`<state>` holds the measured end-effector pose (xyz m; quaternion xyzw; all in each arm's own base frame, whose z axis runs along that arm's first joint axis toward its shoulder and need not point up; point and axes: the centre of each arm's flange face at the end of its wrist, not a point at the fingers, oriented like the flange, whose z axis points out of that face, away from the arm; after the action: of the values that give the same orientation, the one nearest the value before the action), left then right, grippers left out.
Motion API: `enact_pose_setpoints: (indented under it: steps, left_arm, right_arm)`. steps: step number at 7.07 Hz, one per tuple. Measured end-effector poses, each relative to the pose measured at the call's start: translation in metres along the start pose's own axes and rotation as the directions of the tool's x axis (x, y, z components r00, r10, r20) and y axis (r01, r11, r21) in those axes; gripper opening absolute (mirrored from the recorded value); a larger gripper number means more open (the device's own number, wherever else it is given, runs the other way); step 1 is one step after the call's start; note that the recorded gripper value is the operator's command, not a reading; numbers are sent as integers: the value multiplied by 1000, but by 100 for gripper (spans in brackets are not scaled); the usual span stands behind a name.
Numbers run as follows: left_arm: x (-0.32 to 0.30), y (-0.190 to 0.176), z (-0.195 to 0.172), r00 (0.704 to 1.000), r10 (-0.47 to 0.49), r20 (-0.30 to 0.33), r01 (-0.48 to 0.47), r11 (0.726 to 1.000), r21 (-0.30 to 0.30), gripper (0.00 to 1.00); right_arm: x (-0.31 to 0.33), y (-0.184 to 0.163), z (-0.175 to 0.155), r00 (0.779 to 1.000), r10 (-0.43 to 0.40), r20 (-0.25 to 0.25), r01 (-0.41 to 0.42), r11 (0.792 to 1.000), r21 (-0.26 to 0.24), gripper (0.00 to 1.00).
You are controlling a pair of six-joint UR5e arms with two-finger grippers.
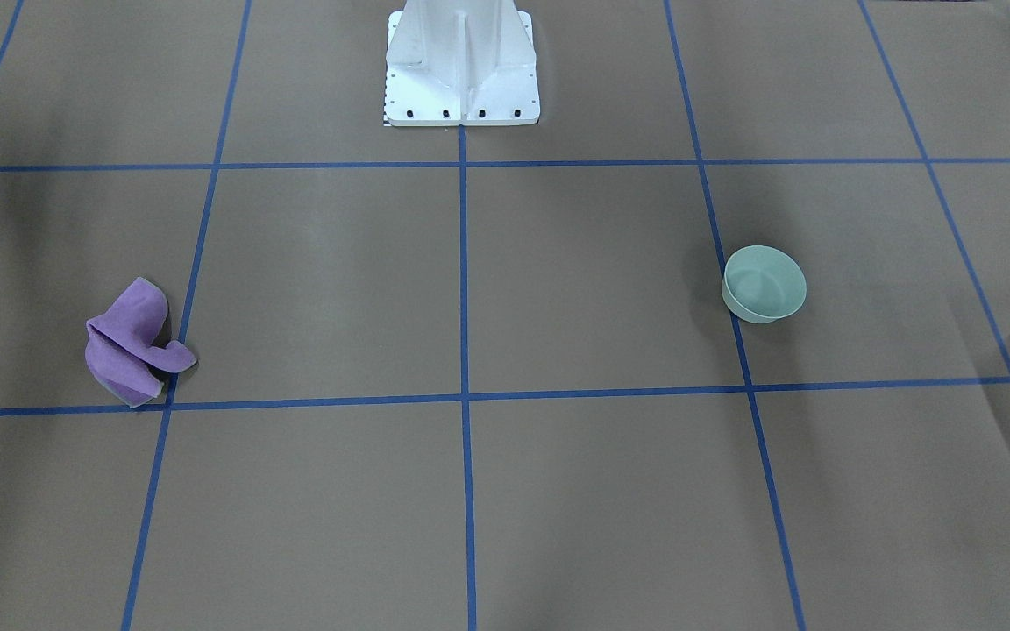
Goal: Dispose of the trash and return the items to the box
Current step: 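Reach the left gripper to the pale green cup and grasp it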
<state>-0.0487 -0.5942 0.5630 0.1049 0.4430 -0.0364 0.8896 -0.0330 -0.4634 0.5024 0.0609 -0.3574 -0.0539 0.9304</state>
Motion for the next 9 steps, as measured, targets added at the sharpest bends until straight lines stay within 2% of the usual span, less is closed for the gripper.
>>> enact_pose_setpoints:
  steps: [2, 4, 7, 9]
  left_arm:
    - [124, 36, 33, 1000, 6, -1, -6, 999, -41, 99]
    - [214, 80, 92, 998, 38, 48, -33, 995, -92, 98]
    - [271, 131, 159, 989, 120, 81, -105, 980, -169, 95]
    - [277, 146, 193, 983, 168, 71, -153, 972, -181, 71]
  right_arm:
    - [-1, 0, 1, 1000, 3, 1, -3, 1000, -2, 100]
    - [-3, 0, 3, 1000, 4, 1, -4, 1000, -6, 100]
    - [-5, 1, 5, 1000, 5, 2, -5, 1000, -12, 100]
    - [-6, 1, 7, 1000, 11, 1, -11, 1000, -15, 100]
